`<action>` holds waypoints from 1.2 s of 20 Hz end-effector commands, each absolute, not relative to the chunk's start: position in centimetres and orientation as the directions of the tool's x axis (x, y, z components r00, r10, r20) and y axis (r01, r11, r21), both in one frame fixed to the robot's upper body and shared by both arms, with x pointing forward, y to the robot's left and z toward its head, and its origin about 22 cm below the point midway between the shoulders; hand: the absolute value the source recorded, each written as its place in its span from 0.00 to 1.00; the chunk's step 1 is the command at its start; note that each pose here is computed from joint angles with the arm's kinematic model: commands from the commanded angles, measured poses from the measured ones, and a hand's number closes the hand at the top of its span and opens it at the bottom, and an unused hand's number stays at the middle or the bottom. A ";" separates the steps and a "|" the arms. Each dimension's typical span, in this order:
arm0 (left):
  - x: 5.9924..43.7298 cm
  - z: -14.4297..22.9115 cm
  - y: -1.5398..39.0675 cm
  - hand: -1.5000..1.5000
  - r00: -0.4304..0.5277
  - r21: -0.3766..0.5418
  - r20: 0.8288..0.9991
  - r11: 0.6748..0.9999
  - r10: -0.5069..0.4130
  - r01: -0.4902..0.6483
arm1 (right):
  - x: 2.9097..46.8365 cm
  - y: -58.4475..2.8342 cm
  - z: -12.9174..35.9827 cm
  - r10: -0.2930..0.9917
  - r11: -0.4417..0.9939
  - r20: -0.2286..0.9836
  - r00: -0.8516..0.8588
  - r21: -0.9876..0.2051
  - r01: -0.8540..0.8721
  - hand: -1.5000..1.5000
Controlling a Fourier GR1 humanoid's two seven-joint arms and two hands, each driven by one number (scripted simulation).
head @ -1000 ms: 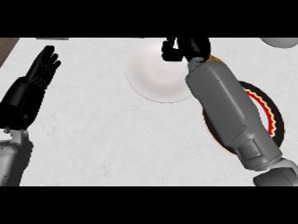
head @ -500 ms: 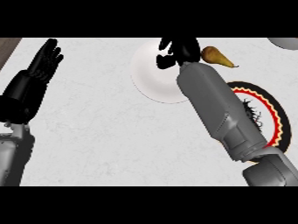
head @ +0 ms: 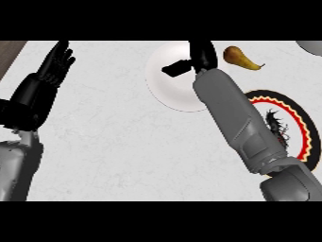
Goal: Pick the pear from the plate and place it in the plate
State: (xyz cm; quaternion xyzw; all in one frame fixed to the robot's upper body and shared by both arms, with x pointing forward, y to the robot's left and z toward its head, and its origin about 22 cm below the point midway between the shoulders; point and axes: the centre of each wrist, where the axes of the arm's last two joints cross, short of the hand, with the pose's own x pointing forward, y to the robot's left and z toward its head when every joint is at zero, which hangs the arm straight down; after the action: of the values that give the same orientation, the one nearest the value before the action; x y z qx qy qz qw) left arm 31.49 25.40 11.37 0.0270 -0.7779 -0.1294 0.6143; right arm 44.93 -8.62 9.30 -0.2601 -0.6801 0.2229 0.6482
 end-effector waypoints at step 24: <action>30.1 10.7 28.1 0.50 -0.184 0.234 0.957 0.971 -0.224 0.037 | 44.6 -26.4 7.8 0.268 0.948 0.953 -0.142 -0.235 0.214 0.00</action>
State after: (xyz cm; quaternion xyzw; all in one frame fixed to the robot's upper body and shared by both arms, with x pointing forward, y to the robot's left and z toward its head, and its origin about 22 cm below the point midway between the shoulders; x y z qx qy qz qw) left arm 30.47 27.53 10.52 0.0585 -0.7664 -0.1058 0.6309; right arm 45.27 -23.72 8.24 -0.1618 -0.7521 0.0179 0.6386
